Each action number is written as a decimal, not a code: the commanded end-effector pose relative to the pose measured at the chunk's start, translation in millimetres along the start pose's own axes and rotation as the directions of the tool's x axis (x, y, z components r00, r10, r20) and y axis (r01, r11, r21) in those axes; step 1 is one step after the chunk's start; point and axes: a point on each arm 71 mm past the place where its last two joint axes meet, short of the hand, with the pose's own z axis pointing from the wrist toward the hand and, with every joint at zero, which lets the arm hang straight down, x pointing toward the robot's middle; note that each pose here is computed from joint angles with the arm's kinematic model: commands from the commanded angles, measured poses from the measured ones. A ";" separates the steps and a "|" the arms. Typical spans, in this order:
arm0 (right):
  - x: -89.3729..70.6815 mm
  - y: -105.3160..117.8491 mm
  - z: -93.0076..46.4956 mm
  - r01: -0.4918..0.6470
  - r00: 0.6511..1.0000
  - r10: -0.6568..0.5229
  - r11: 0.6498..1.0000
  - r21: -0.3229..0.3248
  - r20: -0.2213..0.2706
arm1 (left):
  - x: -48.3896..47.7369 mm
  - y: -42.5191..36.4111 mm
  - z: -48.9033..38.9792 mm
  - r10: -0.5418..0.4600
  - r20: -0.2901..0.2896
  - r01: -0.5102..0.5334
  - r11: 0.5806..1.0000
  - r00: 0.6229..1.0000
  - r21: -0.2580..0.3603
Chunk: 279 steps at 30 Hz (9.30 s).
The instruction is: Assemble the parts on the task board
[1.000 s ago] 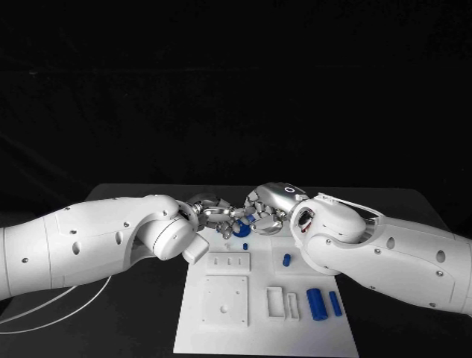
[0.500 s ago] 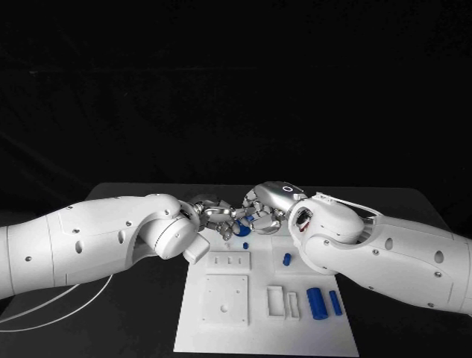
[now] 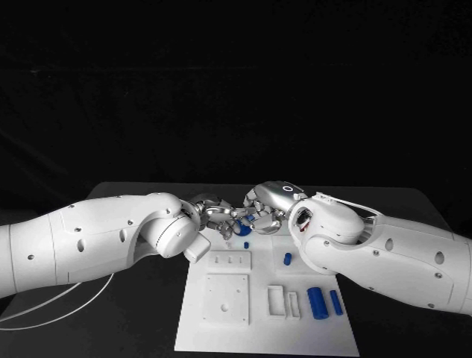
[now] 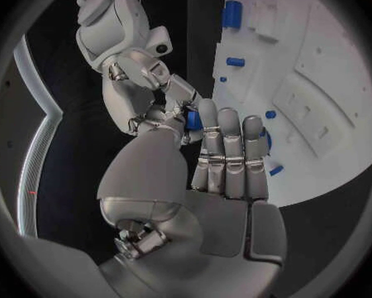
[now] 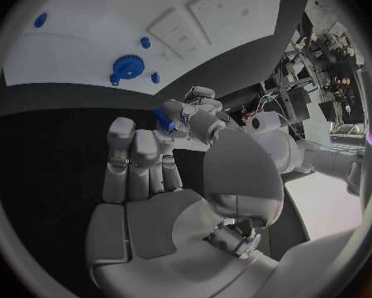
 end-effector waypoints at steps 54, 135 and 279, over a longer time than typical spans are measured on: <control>4.7 10.5 2.1 0.020 0.999 -0.021 0.999 -0.039 -0.029 | 11.0 -7.0 1.9 -0.039 -0.043 0.041 0.999 0.998 0.027; 15.4 -38.0 -19.3 -0.272 0.961 0.253 0.941 -0.200 -0.116 | 3.4 1.9 -5.8 0.031 -0.170 -0.024 0.999 0.985 0.045; 30.0 -26.8 -15.8 -0.373 0.918 0.373 0.927 0.023 -0.137 | 11.0 5.3 1.6 0.080 -0.110 -0.081 0.997 0.991 -0.008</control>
